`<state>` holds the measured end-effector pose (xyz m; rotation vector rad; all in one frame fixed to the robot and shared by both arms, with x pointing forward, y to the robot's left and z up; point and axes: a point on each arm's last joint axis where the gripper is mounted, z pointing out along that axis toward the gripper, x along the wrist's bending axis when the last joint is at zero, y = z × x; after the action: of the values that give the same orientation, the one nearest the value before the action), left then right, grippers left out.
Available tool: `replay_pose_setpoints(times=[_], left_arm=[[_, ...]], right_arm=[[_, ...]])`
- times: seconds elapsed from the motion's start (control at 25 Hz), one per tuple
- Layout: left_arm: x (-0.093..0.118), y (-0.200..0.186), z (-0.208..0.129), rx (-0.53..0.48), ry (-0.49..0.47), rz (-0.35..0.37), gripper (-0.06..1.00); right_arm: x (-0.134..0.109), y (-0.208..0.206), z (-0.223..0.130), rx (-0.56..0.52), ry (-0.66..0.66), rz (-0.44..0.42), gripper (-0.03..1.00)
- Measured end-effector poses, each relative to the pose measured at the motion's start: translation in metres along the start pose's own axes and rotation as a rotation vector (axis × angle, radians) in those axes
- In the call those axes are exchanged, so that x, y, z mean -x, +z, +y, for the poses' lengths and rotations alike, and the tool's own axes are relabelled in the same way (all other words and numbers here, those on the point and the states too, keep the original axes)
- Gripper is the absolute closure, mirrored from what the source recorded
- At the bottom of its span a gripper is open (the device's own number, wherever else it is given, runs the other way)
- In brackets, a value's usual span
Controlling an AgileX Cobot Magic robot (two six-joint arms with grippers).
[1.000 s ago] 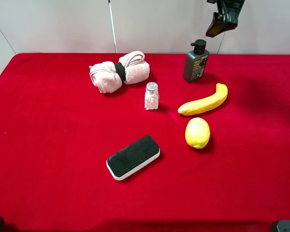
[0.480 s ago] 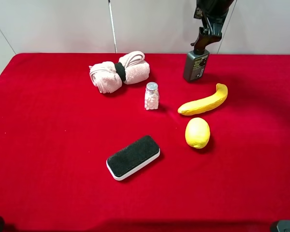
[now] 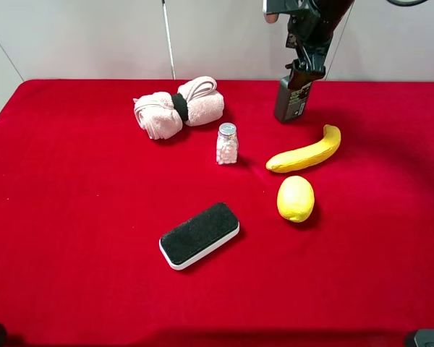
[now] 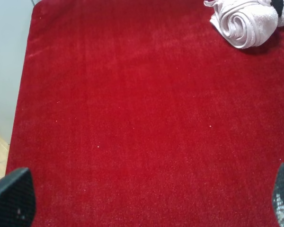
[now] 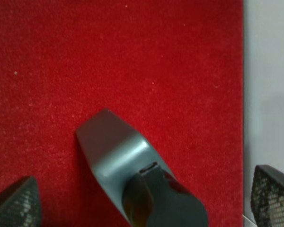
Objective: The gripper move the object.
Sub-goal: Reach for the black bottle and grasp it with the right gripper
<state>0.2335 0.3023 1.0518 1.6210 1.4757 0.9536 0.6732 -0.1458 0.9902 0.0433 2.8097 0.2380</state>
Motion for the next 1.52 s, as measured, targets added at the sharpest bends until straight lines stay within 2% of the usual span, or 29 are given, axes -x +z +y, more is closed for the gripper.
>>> replay_pose_setpoints(times=[0.44, 0.84, 1.24, 1.52], left_arm=[[0.000, 0.000, 0.000, 0.000, 0.000, 0.000, -0.05], [0.000, 0.000, 0.000, 0.000, 0.000, 0.000, -0.05], [0.000, 0.000, 0.000, 0.000, 0.000, 0.000, -0.05], [0.000, 0.000, 0.000, 0.000, 0.000, 0.000, -0.05]], right_arm=[[0.001, 0.021, -0.004, -0.039, -0.028, -0.006, 0.27], [-0.003, 0.045, -0.008, -0.065, -0.034, 0.036, 0.27], [0.000, 0.045, -0.010, -0.087, -0.060, 0.007, 0.27], [-0.002, 0.051, -0.011, -0.092, -0.062, 0.016, 0.27]])
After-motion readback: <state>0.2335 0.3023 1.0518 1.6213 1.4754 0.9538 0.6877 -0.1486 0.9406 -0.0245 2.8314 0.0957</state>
